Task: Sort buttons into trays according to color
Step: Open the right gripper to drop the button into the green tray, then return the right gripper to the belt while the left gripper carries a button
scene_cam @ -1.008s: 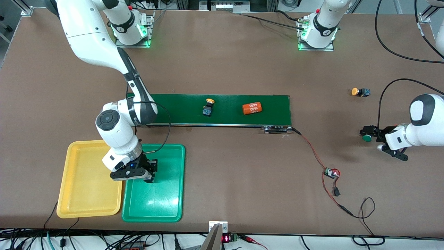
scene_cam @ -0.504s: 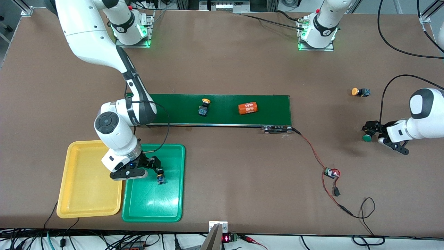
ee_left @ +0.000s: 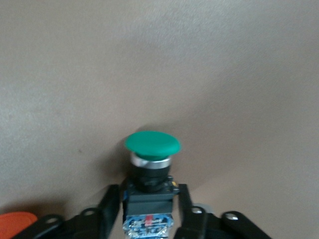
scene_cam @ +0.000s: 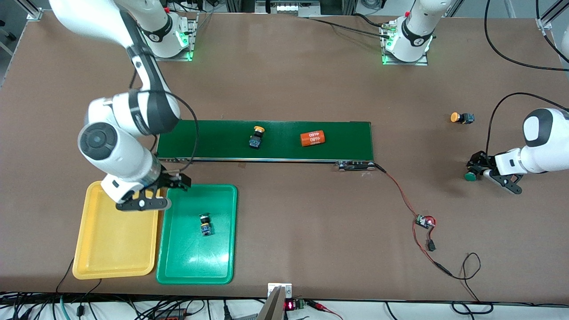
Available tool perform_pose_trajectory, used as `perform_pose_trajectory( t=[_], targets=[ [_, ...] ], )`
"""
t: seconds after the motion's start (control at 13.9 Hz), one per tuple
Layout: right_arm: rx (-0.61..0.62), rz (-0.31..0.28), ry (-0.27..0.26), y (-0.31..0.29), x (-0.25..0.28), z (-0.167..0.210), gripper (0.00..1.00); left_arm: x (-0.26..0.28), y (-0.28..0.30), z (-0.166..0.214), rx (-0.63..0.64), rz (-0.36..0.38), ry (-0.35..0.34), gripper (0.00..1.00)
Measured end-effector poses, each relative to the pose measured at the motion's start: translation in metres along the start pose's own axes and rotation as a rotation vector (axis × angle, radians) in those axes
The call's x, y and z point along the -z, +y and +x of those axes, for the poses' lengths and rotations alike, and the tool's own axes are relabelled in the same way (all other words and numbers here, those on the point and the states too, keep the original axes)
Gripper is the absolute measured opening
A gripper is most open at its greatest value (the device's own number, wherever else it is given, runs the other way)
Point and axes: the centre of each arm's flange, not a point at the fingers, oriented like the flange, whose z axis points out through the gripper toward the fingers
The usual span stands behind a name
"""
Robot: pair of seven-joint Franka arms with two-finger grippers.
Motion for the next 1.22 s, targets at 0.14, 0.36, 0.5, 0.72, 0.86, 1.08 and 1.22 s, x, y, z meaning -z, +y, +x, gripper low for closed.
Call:
perform_pose_trajectory(
  t=[0.14,0.36,0.5,0.72,0.86,1.08,1.22],
  targets=[
    [-0.031,0.024,-0.051,0.000,0.001,-0.023,1.00,0.003,0.002,0.003,-0.007,0.002,0.004,0.41],
    [-0.052,0.047,-0.080,0.008,-0.017,-0.058,1.00,0.010,0.016,0.015,-0.015,-0.013,-0.006,0.41],
    [-0.067,0.057,-0.052,0.013,-0.032,-0.082,1.00,0.020,0.044,0.032,0.019,-0.049,-0.055,0.41],
    [-0.150,0.063,-0.034,-0.004,-0.057,-0.119,1.00,0.036,0.081,0.058,0.031,-0.064,-0.069,0.41],
    [-0.173,0.062,-0.031,-0.036,-0.068,-0.140,1.00,0.046,0.101,0.072,0.035,-0.065,-0.063,0.41],
    [-0.190,0.062,-0.025,-0.059,-0.077,-0.153,1.00,0.060,0.131,0.087,0.104,-0.068,-0.079,0.41],
    [-0.208,0.061,-0.026,-0.062,-0.079,-0.154,1.00,0.064,0.154,0.095,0.134,-0.070,-0.091,0.41]
  ],
)
